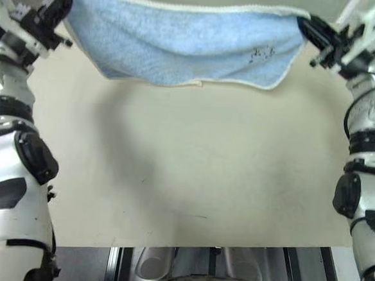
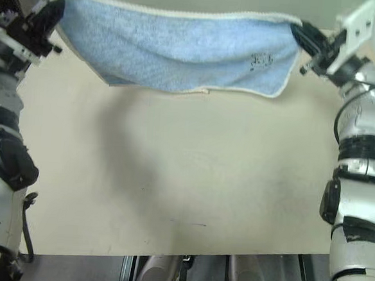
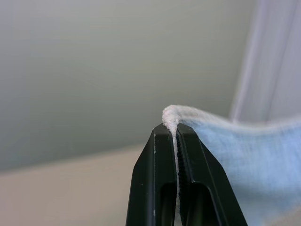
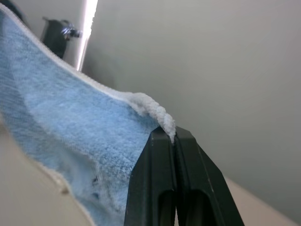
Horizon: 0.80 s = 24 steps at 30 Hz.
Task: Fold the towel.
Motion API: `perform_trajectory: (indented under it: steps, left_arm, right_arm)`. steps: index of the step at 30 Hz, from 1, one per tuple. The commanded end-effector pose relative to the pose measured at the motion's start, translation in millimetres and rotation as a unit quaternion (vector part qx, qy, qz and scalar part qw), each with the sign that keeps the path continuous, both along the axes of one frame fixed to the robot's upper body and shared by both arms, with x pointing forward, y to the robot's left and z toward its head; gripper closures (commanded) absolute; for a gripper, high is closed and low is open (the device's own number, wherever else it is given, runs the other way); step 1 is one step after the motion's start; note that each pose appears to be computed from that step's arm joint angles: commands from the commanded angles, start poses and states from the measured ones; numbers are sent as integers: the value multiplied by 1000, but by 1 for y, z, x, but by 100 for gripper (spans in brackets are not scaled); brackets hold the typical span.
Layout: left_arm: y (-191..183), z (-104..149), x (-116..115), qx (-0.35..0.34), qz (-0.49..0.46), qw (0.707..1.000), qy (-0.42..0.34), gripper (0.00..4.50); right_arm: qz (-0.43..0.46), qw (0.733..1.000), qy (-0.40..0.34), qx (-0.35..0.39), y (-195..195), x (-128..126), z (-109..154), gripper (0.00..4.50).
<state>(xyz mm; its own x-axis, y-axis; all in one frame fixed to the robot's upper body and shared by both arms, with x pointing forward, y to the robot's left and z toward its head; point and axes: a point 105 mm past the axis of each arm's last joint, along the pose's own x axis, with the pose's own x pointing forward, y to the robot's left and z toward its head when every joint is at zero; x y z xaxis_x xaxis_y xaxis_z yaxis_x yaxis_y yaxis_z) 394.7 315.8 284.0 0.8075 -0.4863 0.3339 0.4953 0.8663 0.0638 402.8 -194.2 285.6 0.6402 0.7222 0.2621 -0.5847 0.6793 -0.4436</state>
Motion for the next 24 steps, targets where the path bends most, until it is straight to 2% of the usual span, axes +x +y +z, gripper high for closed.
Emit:
perform_trajectory:
  steps: [1, 5, 9, 14, 18, 24]
  left_arm:
    - [8, -14, -25, 59, -63, 995, 44, 447]
    - [10, -36, -43, 72, -112, 986, 98, 447]
    - [7, -56, -62, 103, -150, 973, 143, 447]
    - [0, -77, -90, 120, -185, 955, 197, 447]
    - [0, -92, -107, 129, -188, 945, 234, 447]
    - [16, -127, -132, 162, -175, 922, 304, 447]
  right_arm:
    - [22, 1000, -22, -2, -7, -29, 3, 450]
    - [8, 1000, 6, 20, -9, -45, -13, 450]
    - [0, 997, 71, -1, -10, -66, -42, 450]
    - [-1, 992, 122, 32, -16, -103, -67, 450]
    - [11, 978, 203, 38, -16, -134, -94, 450]
    - [10, 942, 333, -37, -16, -175, -156, 450]
